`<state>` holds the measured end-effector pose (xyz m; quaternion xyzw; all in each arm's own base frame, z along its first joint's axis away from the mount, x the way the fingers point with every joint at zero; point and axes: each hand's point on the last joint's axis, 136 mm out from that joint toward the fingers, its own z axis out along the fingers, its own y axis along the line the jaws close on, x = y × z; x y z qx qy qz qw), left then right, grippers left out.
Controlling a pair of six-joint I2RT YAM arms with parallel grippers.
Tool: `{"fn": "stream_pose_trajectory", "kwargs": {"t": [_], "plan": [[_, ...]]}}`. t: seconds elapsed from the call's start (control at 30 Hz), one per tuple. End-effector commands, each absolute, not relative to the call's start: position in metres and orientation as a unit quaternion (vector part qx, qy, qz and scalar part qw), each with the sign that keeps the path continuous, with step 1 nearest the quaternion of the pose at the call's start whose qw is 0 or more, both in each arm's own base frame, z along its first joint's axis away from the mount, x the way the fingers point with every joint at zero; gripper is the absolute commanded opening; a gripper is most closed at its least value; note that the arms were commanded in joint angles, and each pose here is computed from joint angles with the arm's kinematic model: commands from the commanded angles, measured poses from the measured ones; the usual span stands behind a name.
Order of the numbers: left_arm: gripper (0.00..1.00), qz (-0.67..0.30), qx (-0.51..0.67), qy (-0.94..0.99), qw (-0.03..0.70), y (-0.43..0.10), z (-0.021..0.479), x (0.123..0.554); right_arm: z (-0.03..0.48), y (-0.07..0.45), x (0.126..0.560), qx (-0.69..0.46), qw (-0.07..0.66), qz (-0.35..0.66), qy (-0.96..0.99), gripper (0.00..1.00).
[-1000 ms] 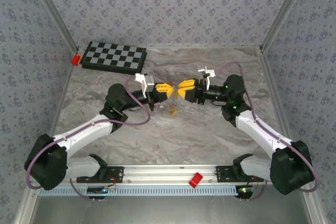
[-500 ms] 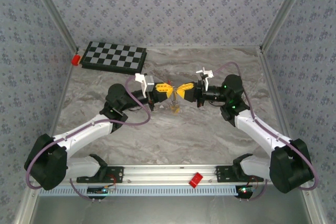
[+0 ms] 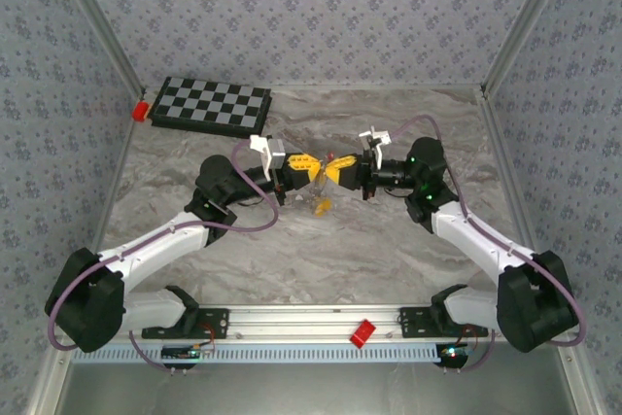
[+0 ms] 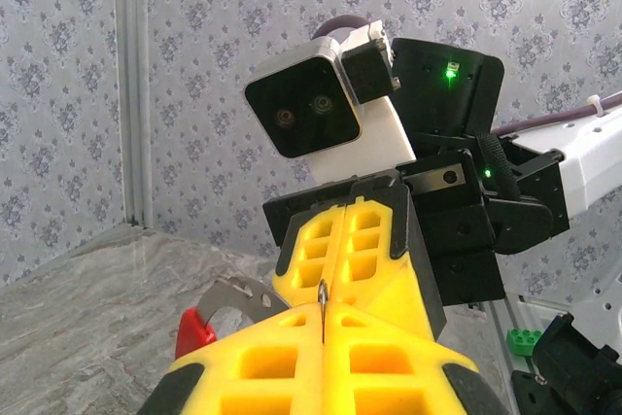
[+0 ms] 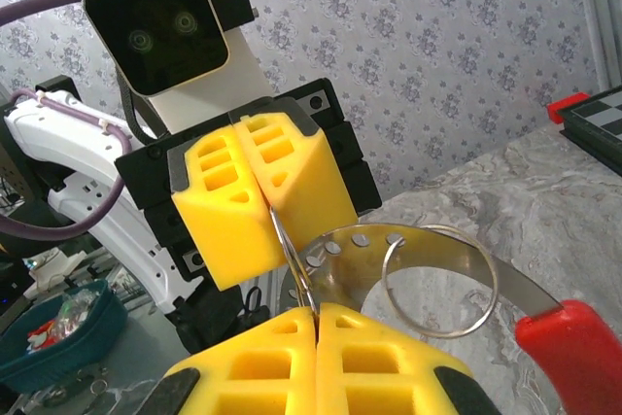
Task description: Put the keys on the keyring
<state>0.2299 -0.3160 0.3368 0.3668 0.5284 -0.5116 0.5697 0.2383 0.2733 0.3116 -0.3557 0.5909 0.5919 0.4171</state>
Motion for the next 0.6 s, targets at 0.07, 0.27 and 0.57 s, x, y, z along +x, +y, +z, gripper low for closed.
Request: {"fn": "stream_pose_trajectory", "kwargs": {"t": [0.07,0.27,0.57], "plan": [[0.00,-0.524,0.373,0.473,0.602,-0.313,0.372,0.215,0.304,0.279,0.235,-0.368,0.402,0.596,0.590,0.05],[0.00,-0.526,0.376,0.476,0.596,-0.316,0.367,0.216,0.308,0.278,0.236,-0.366,0.412,0.593,0.587,0.14],[0.00,-0.522,0.367,0.483,0.600,-0.313,0.366,0.218,0.311,0.261,0.243,-0.341,0.463,0.558,0.598,0.34]]}}
